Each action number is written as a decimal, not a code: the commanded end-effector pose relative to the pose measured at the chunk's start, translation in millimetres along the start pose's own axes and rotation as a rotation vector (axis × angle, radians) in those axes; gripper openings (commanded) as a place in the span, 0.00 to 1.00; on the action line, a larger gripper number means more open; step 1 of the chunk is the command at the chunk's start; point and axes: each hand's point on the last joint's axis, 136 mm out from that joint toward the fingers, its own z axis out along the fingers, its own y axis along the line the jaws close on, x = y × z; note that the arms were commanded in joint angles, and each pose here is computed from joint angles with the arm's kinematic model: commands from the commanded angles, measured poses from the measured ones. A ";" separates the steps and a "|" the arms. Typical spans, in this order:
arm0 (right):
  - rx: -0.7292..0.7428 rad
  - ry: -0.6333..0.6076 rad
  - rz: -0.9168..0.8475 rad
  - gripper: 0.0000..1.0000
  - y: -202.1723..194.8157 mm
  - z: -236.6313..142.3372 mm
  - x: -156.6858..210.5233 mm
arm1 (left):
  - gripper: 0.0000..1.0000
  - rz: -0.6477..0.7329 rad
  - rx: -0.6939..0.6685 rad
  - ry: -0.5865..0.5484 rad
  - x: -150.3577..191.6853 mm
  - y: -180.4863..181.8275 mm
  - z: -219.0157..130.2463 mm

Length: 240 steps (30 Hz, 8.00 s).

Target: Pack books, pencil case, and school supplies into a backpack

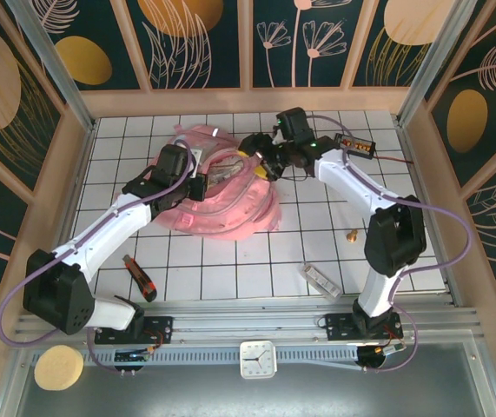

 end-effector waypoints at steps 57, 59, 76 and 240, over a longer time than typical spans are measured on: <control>1.034 0.536 -0.369 0.86 -322.6 -85.4 190.5 | 0.00 0.047 0.172 -0.185 -39.2 -34.3 -28.3; 1.027 0.524 -0.363 0.73 -322.2 -85.6 189.4 | 0.00 0.046 0.174 -0.185 -39.9 -34.8 -27.5; 0.978 0.298 -0.436 0.74 -249.3 -73.9 126.9 | 0.00 0.057 0.163 -0.179 -32.5 -31.6 -33.3; 1.007 -0.275 0.662 0.99 -383.7 -151.6 217.7 | 0.00 0.112 0.158 -0.226 12.2 -19.3 -71.1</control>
